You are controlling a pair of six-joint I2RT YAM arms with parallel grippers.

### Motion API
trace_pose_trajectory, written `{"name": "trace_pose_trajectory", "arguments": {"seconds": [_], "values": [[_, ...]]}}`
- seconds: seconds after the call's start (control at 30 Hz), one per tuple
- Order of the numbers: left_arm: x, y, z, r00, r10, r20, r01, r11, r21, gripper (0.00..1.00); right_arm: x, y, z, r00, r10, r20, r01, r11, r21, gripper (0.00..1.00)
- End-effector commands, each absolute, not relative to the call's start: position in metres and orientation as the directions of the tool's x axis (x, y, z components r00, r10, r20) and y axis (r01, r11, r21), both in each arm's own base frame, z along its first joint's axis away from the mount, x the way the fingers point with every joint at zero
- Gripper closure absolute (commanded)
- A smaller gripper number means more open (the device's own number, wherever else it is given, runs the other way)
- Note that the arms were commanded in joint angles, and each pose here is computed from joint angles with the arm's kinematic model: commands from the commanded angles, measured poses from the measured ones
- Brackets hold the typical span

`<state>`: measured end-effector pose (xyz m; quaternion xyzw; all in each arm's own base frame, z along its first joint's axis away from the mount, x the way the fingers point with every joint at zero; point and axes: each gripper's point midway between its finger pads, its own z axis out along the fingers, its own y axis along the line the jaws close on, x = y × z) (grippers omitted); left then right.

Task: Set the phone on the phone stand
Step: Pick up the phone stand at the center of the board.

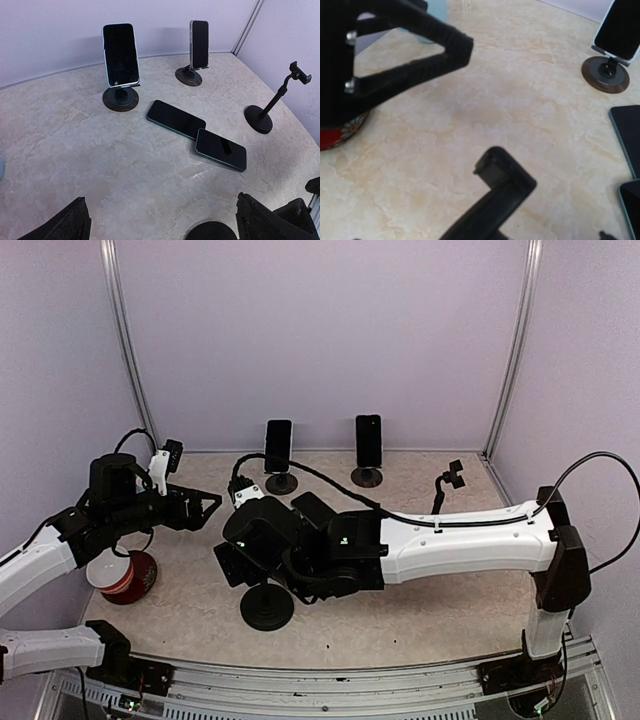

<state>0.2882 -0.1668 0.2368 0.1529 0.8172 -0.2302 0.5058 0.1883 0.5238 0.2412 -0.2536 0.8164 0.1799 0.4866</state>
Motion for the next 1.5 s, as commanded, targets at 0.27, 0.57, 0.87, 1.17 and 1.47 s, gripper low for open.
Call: {"name": "trace_pose_trajectory", "arguments": {"seconds": [0.27,0.57,0.87,1.17,1.47], "values": [[0.288,-0.166,0.248,-0.413,0.001,-0.911,0.491,0.843,-0.221,0.01,0.171,0.515,0.245,-0.398,-0.232,-0.888,-0.618,0.783,0.072,0.0],[0.289,-0.165,0.248,-0.412,0.0,-0.911,0.488,0.845,-0.22,0.01,0.17,0.495,0.24,-0.419,-0.244,-0.874,-0.591,0.805,0.059,0.0],[0.289,-0.164,0.248,-0.411,0.0,-0.912,0.486,0.846,-0.219,0.01,0.166,0.483,0.235,-0.442,-0.251,-0.861,-0.587,0.806,0.067,0.0],[0.289,-0.163,0.249,-0.41,-0.002,-0.912,0.482,0.849,-0.218,0.01,0.157,0.477,0.227,-0.475,-0.246,-0.845,-0.585,0.806,0.094,0.06],[0.289,-0.163,0.25,-0.406,-0.004,-0.914,0.482,0.848,-0.218,0.01,0.151,0.472,0.224,-0.487,-0.231,-0.842,-0.581,0.806,0.114,0.32]]}}
